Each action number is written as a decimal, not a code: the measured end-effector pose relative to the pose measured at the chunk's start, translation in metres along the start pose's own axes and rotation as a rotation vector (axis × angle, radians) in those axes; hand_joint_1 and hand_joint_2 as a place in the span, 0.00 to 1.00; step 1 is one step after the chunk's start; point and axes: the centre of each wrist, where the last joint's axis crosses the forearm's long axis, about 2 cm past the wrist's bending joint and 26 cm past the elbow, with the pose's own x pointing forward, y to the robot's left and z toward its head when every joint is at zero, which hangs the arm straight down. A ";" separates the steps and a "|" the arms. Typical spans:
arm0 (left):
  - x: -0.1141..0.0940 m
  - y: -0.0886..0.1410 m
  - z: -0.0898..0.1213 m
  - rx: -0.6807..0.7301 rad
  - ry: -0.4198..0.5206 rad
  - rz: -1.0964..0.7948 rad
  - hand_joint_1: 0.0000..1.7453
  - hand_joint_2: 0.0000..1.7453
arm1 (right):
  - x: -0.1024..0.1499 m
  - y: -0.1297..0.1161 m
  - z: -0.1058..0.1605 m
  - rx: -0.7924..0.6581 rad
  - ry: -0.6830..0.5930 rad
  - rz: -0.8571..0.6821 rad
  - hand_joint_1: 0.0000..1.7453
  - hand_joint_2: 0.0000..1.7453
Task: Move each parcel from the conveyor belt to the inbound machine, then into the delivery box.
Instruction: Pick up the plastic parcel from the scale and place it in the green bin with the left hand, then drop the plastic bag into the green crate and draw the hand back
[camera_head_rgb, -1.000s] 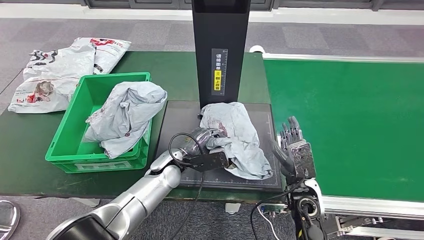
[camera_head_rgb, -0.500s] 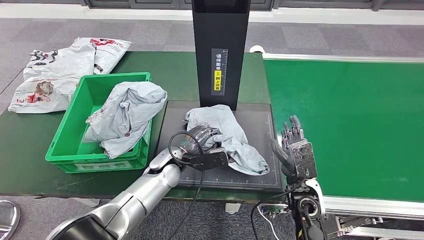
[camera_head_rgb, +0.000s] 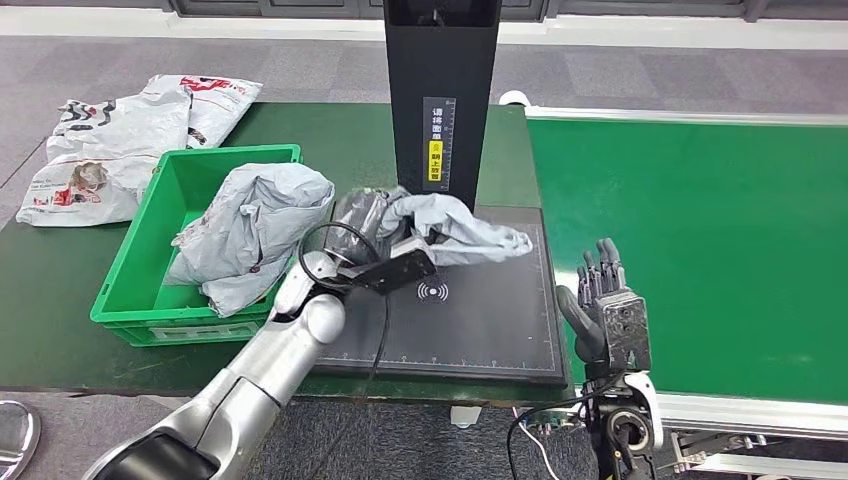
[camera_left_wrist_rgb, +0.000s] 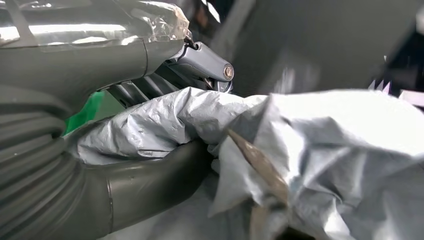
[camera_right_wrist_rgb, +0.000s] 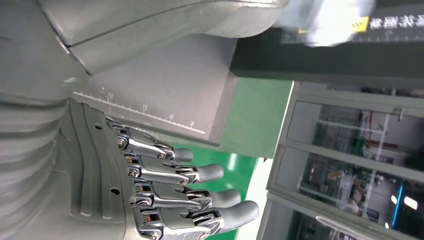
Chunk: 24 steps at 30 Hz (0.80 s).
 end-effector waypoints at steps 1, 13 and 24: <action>0.001 0.008 -0.003 0.048 -0.007 -0.003 1.00 1.00 | 0.001 -0.001 0.000 -0.009 -0.003 0.000 0.00 1.00; 0.008 0.089 -0.040 0.485 -0.105 0.016 1.00 1.00 | 0.017 -0.030 -0.003 -0.130 -0.042 0.010 0.00 1.00; -0.006 0.124 -0.051 0.720 -0.124 -0.019 1.00 1.00 | 0.024 -0.046 -0.009 -0.217 -0.068 0.013 0.00 1.00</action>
